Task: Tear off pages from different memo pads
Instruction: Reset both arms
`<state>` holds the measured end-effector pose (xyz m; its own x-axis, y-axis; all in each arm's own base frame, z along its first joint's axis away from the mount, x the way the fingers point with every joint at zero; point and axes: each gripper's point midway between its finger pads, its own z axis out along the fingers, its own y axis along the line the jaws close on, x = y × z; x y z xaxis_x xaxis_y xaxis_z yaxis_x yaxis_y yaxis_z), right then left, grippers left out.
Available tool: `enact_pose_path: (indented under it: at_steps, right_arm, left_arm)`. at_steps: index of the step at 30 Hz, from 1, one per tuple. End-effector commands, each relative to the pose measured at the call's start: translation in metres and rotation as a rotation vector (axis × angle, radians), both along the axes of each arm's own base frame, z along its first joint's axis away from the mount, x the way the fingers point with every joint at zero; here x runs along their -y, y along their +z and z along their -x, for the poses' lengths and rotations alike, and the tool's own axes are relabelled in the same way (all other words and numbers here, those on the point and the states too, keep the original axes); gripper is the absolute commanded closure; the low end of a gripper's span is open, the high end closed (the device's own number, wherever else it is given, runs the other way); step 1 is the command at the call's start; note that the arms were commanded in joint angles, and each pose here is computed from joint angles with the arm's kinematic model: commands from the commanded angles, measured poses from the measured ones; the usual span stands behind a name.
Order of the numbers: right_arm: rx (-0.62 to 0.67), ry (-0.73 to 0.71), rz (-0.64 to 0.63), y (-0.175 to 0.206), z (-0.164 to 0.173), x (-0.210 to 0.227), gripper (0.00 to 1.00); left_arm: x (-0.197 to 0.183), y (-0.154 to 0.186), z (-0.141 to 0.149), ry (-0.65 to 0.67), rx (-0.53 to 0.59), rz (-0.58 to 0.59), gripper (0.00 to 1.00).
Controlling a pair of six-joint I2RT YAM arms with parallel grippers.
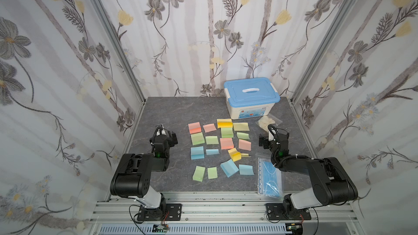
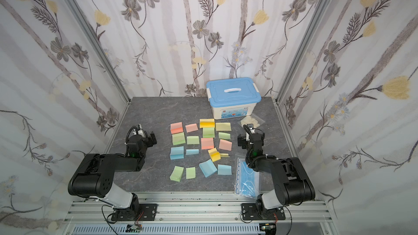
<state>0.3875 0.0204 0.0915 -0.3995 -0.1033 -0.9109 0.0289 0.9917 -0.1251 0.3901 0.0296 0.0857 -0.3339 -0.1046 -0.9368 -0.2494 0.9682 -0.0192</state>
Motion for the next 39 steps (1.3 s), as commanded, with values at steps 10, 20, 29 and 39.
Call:
enact_pose_path:
  at_steps: [10,20,29,39]
  right_arm:
    - [0.016,0.003,-0.002,0.005,-0.003,-0.001,0.00]
    - [0.015,0.003,-0.001,0.005,-0.003,-0.001,0.00]
    - [0.017,0.002,-0.002,0.005,-0.003,-0.001,0.00]
    - [0.006,0.164,0.019,0.002,0.001,-0.028,0.00]
  left_arm:
    - [0.000,0.005,-0.002,0.001,0.020,0.006,0.00]
    - [0.000,0.005,-0.002,0.001,0.020,0.005,0.00]
    - [0.000,0.004,-0.002,0.001,0.018,0.004,0.00]
    - [0.000,0.005,-0.002,0.000,0.019,0.006,0.00]
